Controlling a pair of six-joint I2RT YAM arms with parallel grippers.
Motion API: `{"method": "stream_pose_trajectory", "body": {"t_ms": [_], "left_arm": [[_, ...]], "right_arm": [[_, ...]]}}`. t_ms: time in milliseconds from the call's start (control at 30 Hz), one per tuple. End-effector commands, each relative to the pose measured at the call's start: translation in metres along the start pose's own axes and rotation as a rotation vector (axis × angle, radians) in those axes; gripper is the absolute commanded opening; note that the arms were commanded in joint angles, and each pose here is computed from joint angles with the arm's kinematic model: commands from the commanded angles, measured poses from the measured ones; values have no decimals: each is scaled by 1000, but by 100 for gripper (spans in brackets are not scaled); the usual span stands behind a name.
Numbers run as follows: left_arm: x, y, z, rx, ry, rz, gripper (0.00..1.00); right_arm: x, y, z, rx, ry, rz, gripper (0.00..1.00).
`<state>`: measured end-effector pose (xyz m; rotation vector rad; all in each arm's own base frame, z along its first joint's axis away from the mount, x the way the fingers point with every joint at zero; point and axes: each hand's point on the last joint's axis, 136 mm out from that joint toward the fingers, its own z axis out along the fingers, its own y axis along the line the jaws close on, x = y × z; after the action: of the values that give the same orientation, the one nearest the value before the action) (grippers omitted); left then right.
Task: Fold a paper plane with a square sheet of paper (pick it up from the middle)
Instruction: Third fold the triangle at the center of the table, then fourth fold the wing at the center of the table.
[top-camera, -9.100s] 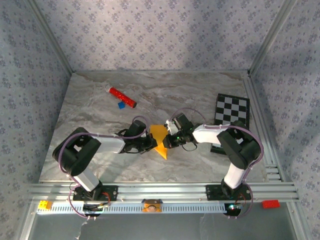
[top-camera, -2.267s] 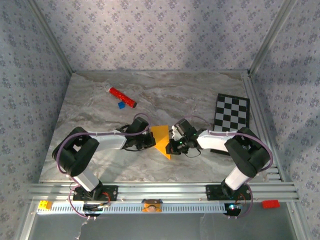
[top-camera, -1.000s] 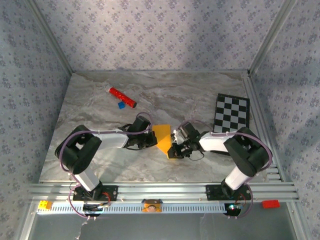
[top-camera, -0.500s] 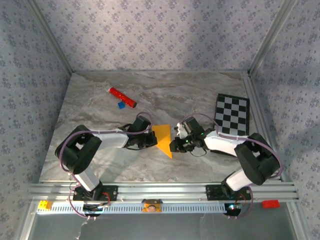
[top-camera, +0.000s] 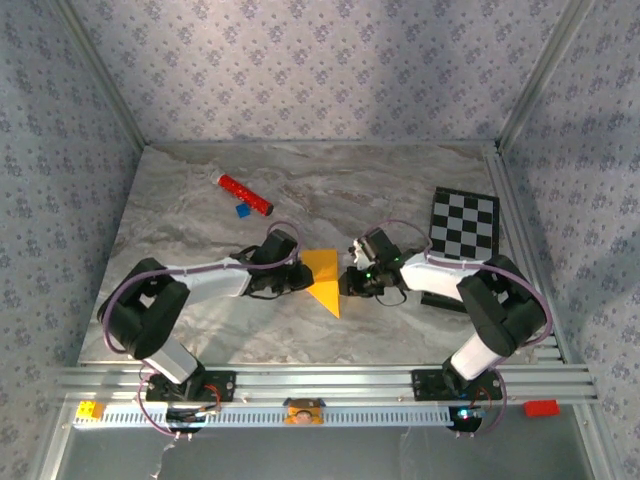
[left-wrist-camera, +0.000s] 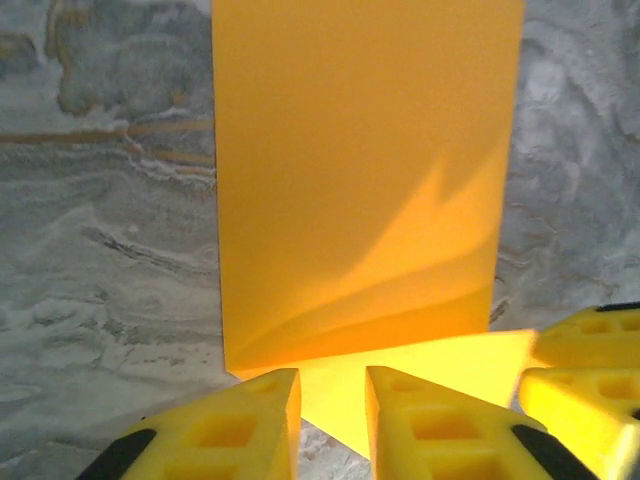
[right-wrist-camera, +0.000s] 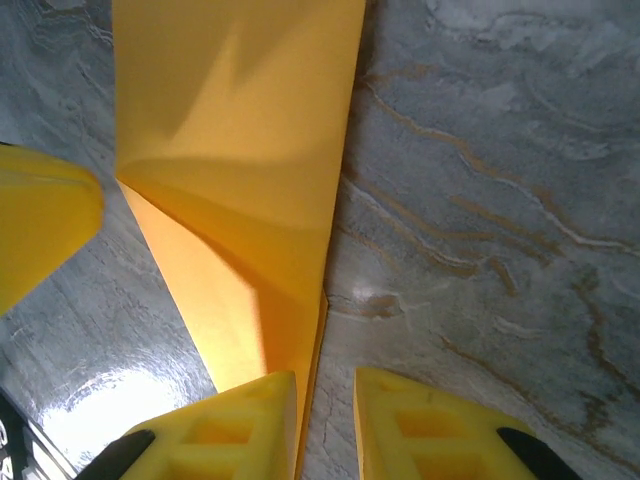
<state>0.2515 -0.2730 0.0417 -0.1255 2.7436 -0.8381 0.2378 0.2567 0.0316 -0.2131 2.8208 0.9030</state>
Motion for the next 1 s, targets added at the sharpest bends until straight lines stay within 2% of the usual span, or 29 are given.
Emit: {"method": "stream_pose_trajectory", "body": {"t_ms": [0, 200, 567, 967], "left_arm": [[-7, -1, -14, -14, -47, 10, 28], [-12, 9, -22, 0, -59, -26, 35], [-15, 12, -19, 57, -26, -78, 38], [-14, 21, -13, 33, 12, -106, 36]], "right_arm": [[-9, 7, -1, -21, -10, 14, 23], [-13, 22, -4, -75, -33, -14, 24], [-17, 30, 2, -108, -25, -28, 26], [-19, 34, 4, -138, -9, -54, 11]]}}
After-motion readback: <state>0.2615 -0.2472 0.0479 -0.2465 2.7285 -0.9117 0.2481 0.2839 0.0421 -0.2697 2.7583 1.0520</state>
